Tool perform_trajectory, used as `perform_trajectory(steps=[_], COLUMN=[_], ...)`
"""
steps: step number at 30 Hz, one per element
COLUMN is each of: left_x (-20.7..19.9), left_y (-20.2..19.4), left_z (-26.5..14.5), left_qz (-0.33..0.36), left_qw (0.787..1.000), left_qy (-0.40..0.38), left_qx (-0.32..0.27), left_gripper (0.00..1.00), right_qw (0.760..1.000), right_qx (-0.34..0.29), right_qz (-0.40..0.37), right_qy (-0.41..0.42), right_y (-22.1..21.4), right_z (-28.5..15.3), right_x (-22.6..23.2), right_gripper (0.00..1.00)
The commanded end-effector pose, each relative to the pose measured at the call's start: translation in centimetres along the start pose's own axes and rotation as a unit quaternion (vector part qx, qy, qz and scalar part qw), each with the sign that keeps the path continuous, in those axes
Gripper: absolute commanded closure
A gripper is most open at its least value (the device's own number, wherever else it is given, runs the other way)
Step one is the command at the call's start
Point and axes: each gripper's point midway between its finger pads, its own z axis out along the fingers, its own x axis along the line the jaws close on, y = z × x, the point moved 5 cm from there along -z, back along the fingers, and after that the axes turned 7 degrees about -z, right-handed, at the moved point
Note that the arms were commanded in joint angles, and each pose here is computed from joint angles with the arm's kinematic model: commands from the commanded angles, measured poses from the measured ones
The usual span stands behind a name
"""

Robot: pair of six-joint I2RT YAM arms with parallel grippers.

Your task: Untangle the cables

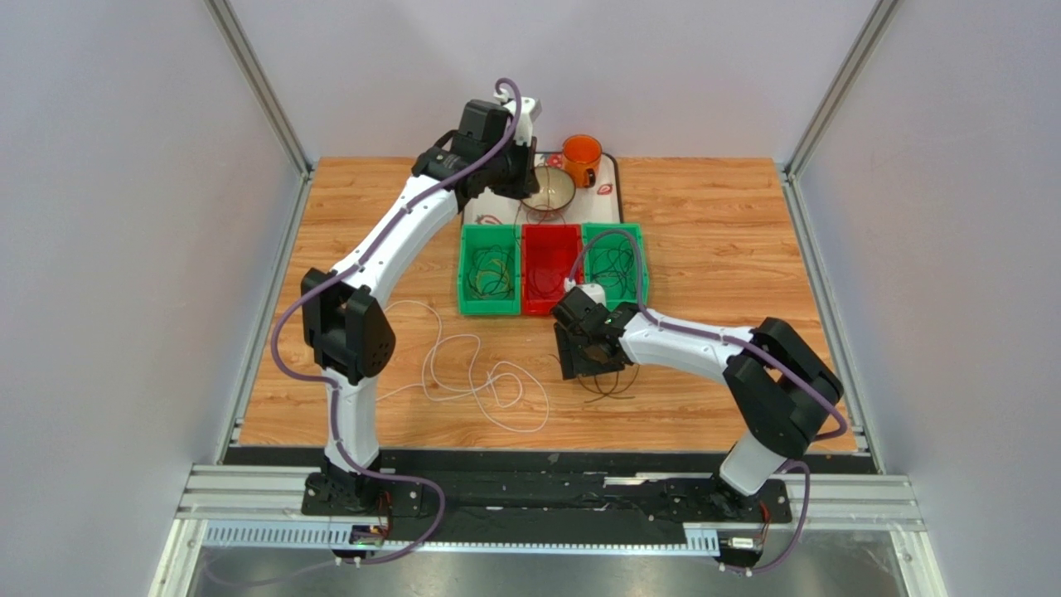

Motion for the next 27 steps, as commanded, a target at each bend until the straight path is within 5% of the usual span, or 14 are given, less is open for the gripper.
perform_trajectory(steps=[1, 9, 13, 19, 27], left_x=[-1.9, -1.9, -1.9, -1.9, -2.8], left_y=[2.5, 2.6, 2.5, 2.4, 1.4], left_z=[-3.0, -3.1, -3.0, -2.8, -2.1], left_qz=[0.005, 0.007, 0.008, 0.005, -0.007], left_qw=[0.999, 0.998, 0.998, 0.999, 0.998], left_qy=[-0.029, -0.030, -0.030, -0.030, -0.053], left_qx=[-0.046, -0.047, -0.047, -0.045, -0.028], left_gripper=[1.00, 1.00, 1.00, 1.00, 1.00], right_qw=[0.999, 0.999, 0.999, 0.999, 0.989], right_qx=[-0.006, 0.017, 0.016, 0.007, -0.142], right_qz=[-0.009, -0.020, -0.017, -0.028, -0.010], right_qy=[-0.038, -0.046, -0.041, -0.020, -0.025], right_y=[0.8, -0.1, -0.2, 0.8, 3.9], right_z=[-0.3, 0.4, 0.4, -3.3, -16.6], right_x=[-0.1, 0.2, 0.3, 0.2, -3.8], right_gripper=[0.42, 0.69, 1.00, 1.00, 1.00])
